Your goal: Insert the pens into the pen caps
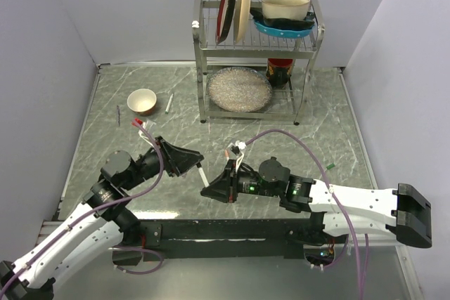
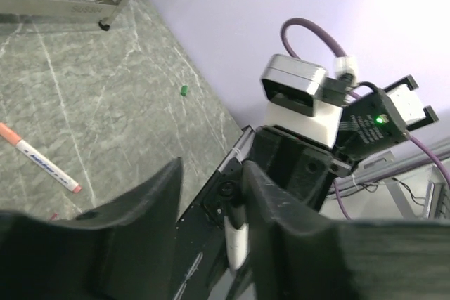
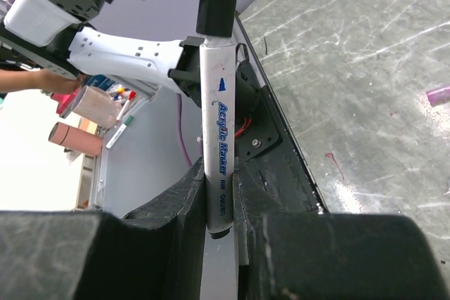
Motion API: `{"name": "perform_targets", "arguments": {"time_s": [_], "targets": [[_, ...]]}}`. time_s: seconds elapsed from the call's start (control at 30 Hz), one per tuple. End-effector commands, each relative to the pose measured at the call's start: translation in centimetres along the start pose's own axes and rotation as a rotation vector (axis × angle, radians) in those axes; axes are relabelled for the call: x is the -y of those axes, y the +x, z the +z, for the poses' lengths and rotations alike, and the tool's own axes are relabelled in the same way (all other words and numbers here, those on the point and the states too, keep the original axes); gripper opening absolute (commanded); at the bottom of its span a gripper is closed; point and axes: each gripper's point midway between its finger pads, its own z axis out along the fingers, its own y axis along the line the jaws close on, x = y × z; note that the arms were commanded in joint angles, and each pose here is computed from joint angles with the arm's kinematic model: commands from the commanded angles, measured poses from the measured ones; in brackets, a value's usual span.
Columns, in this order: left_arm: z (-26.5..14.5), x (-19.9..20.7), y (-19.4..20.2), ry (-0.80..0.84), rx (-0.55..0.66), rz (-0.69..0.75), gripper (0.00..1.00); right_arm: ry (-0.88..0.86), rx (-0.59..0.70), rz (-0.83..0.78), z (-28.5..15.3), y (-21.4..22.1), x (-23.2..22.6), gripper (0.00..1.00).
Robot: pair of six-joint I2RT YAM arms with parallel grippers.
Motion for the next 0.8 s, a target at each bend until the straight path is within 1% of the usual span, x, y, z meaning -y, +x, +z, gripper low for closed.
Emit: {"name": "perform_targets", "arguments": {"time_s": [0.0,0.03,0.1,0.13,0.27,0.3,0.37,0.43,0.5,0.53,0.57,0.63,0.7,0.77], "targets": [[-0.1,2.2,-1.0,0.070,0.006,0.037,0.37,-0.047,0.048,-0.020,0.0,-1.3,-1.4,0.00],[-0.1,2.3,-0.6,0.084,-0.014,0.032,0.27,-0.048,0.049,-0.018,0.1,-1.4,-1.4,0.00],[-0.1,2.4,0.2,0.108,-0.041,0.008,0.14,-0.047,0.059,-0.021,0.2,-1.6,-1.5,0.00],[-0.2,2.5,0.8,0.125,-0.071,-0.004,0.01,-0.046,0.064,-0.020,0.2,-1.8,-1.5,0.00],[-0.5,2.2,2.2,0.149,-0.107,-0.067,0.01,-0.034,0.109,-0.027,0.3,-3.3,-1.8,0.00],[-0.6,1.6,2.8,0.140,-0.113,-0.077,0.01,-0.025,0.123,-0.025,0.4,-3.7,-1.8,0.00],[-0.9,1.3,3.0,0.133,-0.098,-0.090,0.01,-0.020,0.143,-0.025,0.6,-4.8,-2.3,0.00],[-1.2,1.3,3.0,0.134,-0.088,-0.105,0.01,0.021,0.133,-0.036,0.9,-5.1,-1.8,0.00],[-1.3,1.2,3.5,0.145,-0.102,-0.114,0.01,0.029,0.162,-0.044,1.0,-6.2,-2.1,0.00],[-1.5,1.7,3.4,0.173,-0.094,-0.114,0.01,0.027,0.185,-0.046,0.9,-6.8,-2.3,0.00],[-1.6,1.3,4.0,0.175,-0.107,-0.124,0.01,0.015,0.202,-0.041,0.8,-7.4,-2.5,0.00],[-1.8,1.7,4.0,0.209,-0.093,-0.128,0.01,-0.051,0.222,-0.005,0.6,-8.7,-4.0,0.00],[-1.8,1.1,4.4,0.196,-0.095,-0.138,0.01,-0.059,0.226,0.021,0.7,-9.6,-4.5,0.00],[-1.8,0.9,4.5,0.188,-0.095,-0.153,0.01,-0.095,0.258,0.026,0.8,-10.8,-5.5,0.00]]}}
